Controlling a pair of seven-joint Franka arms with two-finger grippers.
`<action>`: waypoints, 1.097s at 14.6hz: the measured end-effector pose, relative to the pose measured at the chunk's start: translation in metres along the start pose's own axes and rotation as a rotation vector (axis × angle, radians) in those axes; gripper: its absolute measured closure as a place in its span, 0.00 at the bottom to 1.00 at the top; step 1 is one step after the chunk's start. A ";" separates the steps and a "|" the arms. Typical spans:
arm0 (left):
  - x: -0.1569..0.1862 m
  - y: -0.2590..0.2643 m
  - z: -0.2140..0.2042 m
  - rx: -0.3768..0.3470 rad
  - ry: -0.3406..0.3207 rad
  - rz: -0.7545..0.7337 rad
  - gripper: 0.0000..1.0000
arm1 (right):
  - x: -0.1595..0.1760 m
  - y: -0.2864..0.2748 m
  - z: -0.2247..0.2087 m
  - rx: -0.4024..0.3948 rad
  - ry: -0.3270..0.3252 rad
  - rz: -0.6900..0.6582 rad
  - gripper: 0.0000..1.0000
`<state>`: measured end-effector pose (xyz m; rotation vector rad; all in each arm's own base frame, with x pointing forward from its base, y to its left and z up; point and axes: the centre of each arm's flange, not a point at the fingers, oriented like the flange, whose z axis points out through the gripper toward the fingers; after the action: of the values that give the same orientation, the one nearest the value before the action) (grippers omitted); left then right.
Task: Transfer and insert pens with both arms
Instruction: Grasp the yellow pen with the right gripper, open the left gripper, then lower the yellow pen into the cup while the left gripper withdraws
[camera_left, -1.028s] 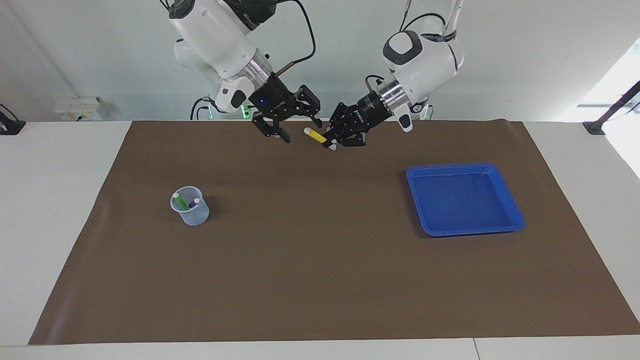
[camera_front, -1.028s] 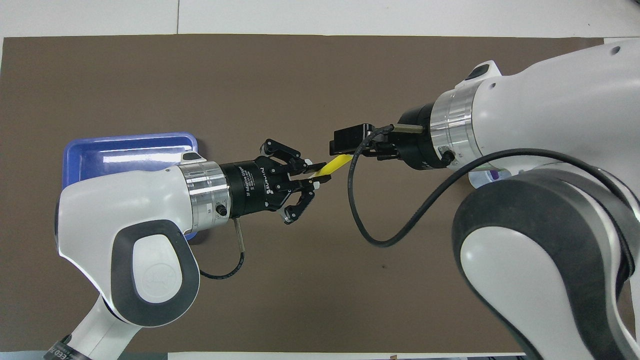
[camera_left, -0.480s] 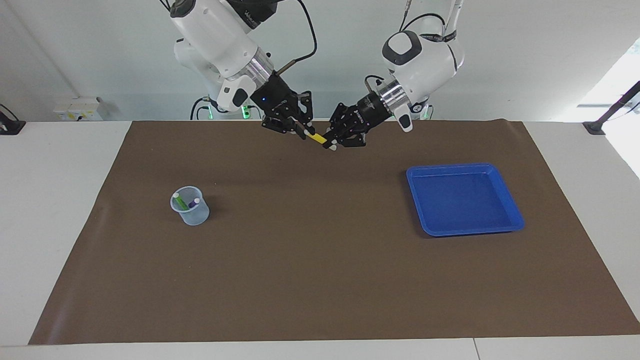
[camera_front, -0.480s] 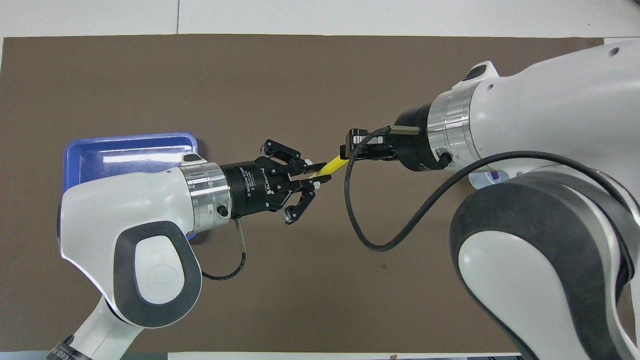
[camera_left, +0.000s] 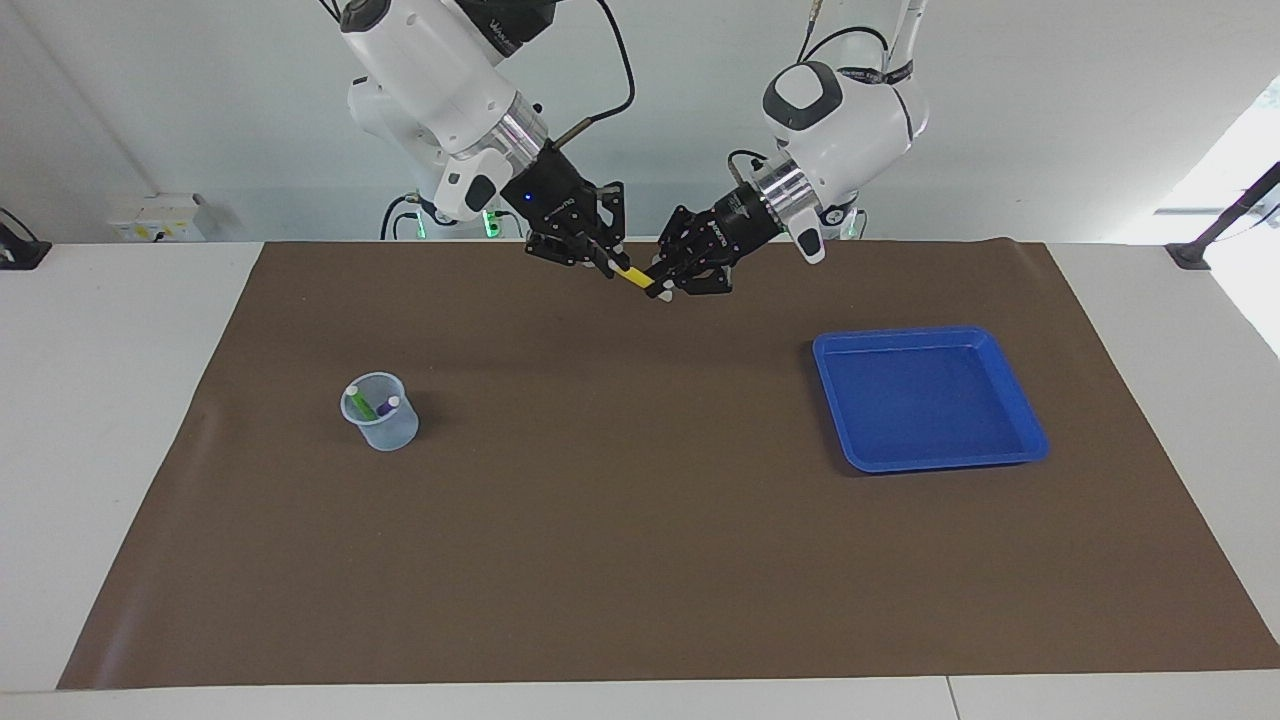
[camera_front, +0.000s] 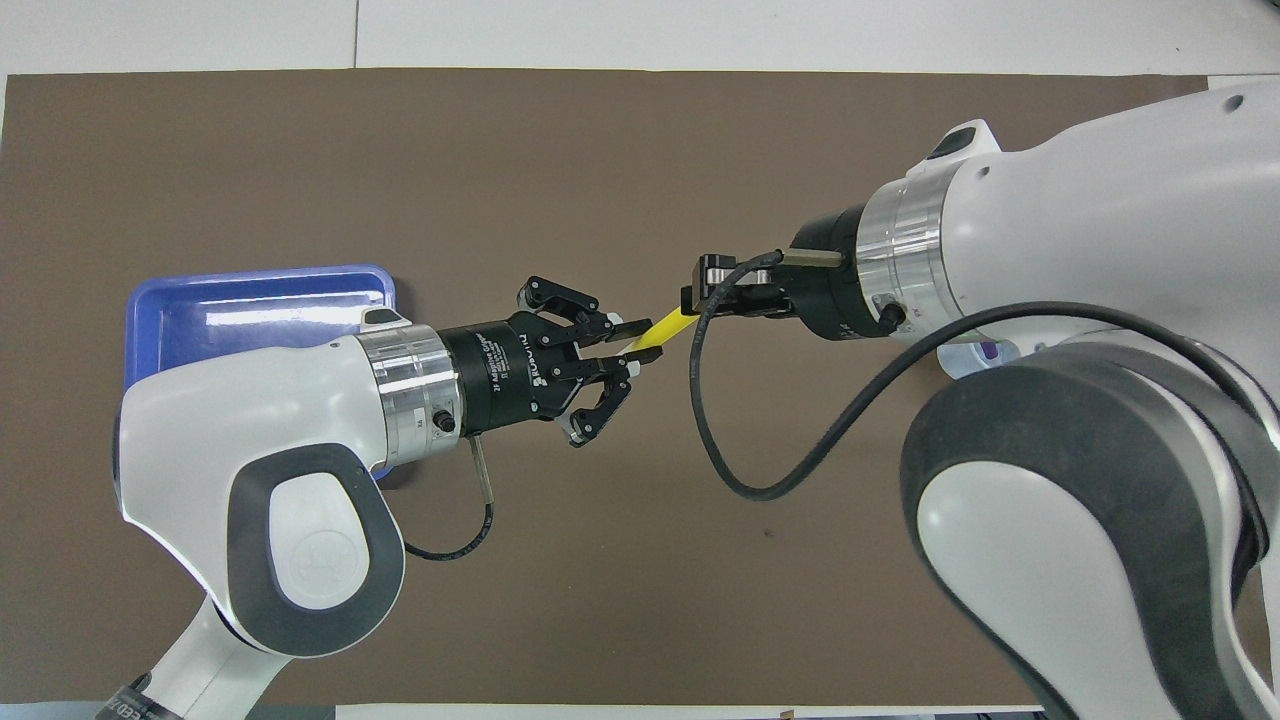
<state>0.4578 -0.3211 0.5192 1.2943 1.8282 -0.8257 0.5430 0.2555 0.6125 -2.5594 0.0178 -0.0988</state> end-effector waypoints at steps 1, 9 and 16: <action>-0.001 0.001 -0.002 -0.005 -0.004 -0.001 0.57 | 0.001 0.003 -0.001 -0.004 0.002 0.003 0.83; 0.020 0.041 -0.039 0.001 0.047 0.004 0.00 | 0.019 0.054 -0.010 -0.333 0.081 -0.096 0.83; 0.061 0.081 -0.108 0.180 0.280 0.265 0.00 | 0.040 0.178 -0.050 -0.498 0.021 -0.286 0.83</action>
<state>0.5000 -0.1792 0.5165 1.7994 1.7684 -0.7031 0.5809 0.0775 0.5595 -3.0420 -0.3583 -0.2588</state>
